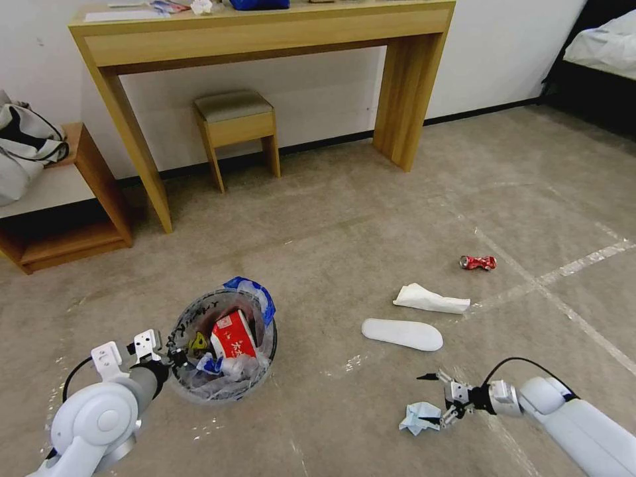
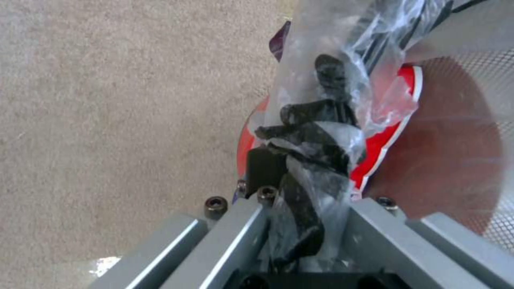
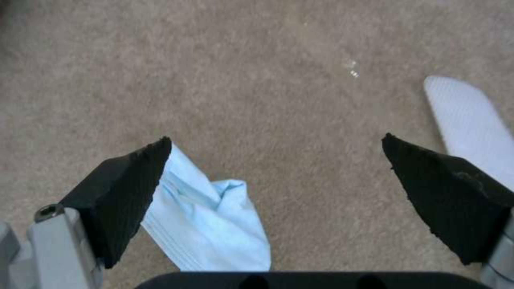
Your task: Pick up the trash bin and place the garbage on the floor into it.
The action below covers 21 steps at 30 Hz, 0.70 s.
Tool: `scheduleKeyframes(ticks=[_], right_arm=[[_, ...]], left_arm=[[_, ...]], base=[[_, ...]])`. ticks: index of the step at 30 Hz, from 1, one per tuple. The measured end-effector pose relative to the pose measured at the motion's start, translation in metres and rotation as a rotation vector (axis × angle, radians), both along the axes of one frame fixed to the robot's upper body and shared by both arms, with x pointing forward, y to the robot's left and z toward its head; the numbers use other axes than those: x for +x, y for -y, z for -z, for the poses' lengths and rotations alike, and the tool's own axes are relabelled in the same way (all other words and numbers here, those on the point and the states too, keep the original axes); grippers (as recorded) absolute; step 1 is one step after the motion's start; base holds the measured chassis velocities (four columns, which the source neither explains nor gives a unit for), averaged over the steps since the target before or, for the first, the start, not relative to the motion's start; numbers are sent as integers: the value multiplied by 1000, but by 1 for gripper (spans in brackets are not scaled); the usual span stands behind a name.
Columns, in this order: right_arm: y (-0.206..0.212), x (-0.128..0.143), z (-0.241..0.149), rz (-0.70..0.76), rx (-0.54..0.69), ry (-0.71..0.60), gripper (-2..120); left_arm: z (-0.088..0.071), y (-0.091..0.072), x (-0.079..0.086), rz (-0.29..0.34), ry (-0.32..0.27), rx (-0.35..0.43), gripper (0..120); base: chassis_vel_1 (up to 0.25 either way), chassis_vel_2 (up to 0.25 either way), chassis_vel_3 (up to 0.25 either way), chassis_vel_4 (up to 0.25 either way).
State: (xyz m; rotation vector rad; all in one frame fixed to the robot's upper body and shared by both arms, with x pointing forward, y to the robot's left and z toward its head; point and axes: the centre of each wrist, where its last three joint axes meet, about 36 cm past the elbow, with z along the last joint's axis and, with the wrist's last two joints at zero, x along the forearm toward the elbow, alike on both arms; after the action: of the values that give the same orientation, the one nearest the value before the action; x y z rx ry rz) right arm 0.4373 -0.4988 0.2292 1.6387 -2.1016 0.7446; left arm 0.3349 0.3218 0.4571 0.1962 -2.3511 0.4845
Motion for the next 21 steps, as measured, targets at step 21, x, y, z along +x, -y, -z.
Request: scheduleKeyframes(ticks=[21], right_arm=[[-28,-24,22,-56,25,-52,100]], left_arm=[[4,6,-7,-7,-3,-1,0]], base=[[0,0,0,0]])
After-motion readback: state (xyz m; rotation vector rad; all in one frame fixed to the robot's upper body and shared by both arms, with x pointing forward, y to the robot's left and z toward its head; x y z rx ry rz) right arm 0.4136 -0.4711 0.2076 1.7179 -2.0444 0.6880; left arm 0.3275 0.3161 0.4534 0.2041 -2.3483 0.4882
